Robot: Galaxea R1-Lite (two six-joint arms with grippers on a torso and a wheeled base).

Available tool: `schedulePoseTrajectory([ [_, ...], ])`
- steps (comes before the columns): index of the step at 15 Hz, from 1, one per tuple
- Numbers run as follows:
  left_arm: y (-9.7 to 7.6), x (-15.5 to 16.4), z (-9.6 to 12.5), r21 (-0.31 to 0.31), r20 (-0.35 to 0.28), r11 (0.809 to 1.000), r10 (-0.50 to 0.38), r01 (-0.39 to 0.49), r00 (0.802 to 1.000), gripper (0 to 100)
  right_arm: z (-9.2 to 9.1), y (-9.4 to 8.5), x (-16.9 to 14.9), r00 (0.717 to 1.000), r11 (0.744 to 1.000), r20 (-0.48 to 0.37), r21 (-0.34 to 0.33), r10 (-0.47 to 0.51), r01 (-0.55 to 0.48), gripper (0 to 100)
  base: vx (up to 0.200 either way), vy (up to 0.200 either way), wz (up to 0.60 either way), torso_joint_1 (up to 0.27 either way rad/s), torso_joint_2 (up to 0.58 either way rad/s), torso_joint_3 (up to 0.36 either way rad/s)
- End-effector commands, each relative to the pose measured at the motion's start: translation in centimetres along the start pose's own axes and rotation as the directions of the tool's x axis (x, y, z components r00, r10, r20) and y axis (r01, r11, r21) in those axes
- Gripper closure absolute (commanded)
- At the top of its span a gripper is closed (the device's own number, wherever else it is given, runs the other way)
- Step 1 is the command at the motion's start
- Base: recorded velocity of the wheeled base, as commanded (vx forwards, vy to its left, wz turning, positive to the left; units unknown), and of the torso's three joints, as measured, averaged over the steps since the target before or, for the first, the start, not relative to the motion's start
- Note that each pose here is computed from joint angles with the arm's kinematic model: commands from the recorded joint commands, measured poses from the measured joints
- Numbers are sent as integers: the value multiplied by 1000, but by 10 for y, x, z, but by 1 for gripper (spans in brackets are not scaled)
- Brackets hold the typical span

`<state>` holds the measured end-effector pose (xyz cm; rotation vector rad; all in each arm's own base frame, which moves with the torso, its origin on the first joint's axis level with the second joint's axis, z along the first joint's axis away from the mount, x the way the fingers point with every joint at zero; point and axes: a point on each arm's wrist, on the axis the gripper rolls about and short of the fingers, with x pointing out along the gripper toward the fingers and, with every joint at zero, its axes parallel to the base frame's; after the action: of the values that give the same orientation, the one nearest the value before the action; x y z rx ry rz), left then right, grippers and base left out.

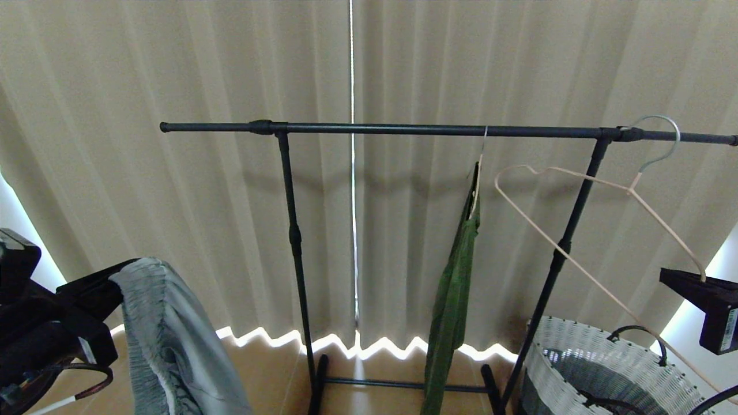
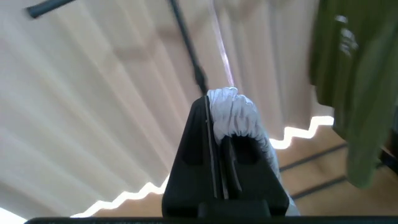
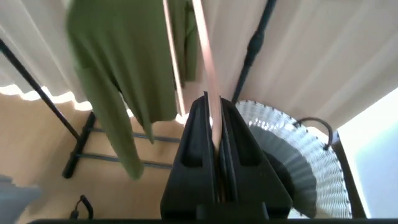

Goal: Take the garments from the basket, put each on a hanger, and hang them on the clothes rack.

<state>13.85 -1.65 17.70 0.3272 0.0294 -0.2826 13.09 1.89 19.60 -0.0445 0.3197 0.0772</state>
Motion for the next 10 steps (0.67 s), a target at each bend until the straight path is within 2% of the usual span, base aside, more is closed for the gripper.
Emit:
schedulePoseTrajectory([
  [1, 6, 3, 4, -1, 4, 1000, 27, -27, 1000, 100, 3, 9, -15, 995, 997, 60, -16, 82, -81, 100, 0, 0, 0, 0, 0, 0],
  [3, 13, 14, 12, -5, 7, 999, 38, -38, 999, 100, 2, 19, -22, 983, 985, 68, -45, 171, -168, 100, 0, 0, 0, 0, 0, 0],
  [6, 16, 24, 18, -4, 14, 999, 40, -40, 999, 100, 4, 24, -22, 973, 975, 75, -40, 219, -217, 100, 0, 0, 0, 0, 0, 0],
  [10, 17, 41, 25, -2, 22, 1000, 12, -12, 1000, 100, 1, 27, -23, 935, 937, 58, -44, 350, -347, 100, 0, 0, 0, 0, 0, 0],
])
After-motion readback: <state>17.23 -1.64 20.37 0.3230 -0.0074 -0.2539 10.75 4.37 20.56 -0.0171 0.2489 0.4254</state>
